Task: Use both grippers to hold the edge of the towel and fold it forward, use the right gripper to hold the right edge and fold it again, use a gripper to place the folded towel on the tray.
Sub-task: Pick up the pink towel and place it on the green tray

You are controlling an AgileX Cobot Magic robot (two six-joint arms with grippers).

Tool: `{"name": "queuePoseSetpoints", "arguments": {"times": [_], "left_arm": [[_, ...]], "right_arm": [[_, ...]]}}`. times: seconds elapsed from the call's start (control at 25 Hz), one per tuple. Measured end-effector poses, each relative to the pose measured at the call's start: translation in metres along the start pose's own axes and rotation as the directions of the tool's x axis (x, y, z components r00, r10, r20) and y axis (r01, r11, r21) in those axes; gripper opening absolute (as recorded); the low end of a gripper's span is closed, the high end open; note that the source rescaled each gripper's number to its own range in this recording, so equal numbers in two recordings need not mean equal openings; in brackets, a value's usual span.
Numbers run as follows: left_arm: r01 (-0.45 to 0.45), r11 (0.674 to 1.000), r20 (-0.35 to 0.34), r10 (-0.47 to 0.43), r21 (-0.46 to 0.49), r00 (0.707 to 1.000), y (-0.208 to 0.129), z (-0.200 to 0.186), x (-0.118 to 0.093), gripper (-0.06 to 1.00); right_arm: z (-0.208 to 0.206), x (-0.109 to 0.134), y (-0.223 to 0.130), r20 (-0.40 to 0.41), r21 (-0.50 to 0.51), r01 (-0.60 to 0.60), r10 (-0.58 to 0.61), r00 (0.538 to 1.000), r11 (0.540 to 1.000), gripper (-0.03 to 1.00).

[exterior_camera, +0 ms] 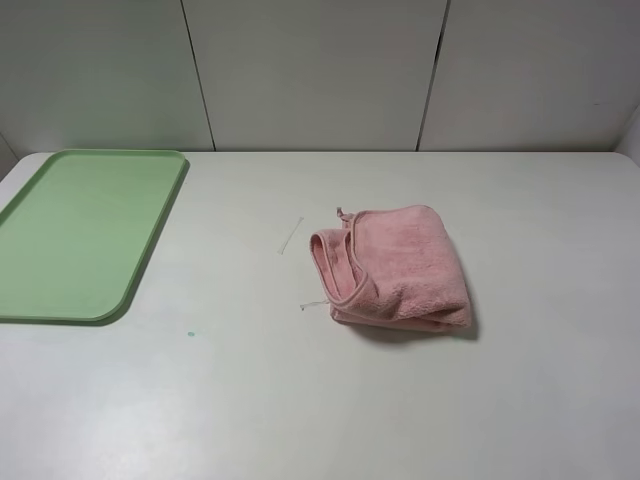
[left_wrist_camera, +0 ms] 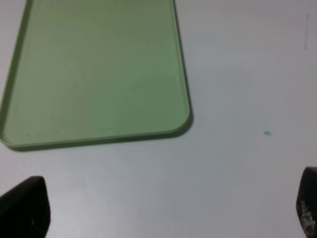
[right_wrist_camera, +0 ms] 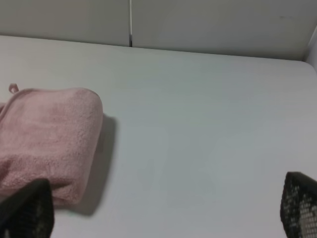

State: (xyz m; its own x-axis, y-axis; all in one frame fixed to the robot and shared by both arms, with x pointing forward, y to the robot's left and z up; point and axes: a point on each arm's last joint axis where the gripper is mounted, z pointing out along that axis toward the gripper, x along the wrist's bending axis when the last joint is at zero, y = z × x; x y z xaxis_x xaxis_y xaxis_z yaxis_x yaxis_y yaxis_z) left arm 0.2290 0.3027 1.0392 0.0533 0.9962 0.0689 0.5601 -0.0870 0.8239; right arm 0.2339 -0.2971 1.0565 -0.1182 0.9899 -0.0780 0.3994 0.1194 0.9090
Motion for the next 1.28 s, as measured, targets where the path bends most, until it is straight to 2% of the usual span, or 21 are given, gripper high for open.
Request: {"name": "queuePoseSetpoints", "arguments": {"times": [1.12,1.28], "left_arm": [[0.0,1.0,0.0,0.0,0.0,1.0,0.0,0.0,0.0,1.0],[0.064,0.996,0.02,-0.065,0.06,0.998,0.0053,0.007,-0.0014,1.0]], "right_arm": [[0.0,0.0,0.0,0.0,0.0,0.001,-0.001,1.0,1.0,1.0],[0.0,0.0,0.0,0.0,0.0,0.001,-0.001,1.0,1.0,1.0]]}}
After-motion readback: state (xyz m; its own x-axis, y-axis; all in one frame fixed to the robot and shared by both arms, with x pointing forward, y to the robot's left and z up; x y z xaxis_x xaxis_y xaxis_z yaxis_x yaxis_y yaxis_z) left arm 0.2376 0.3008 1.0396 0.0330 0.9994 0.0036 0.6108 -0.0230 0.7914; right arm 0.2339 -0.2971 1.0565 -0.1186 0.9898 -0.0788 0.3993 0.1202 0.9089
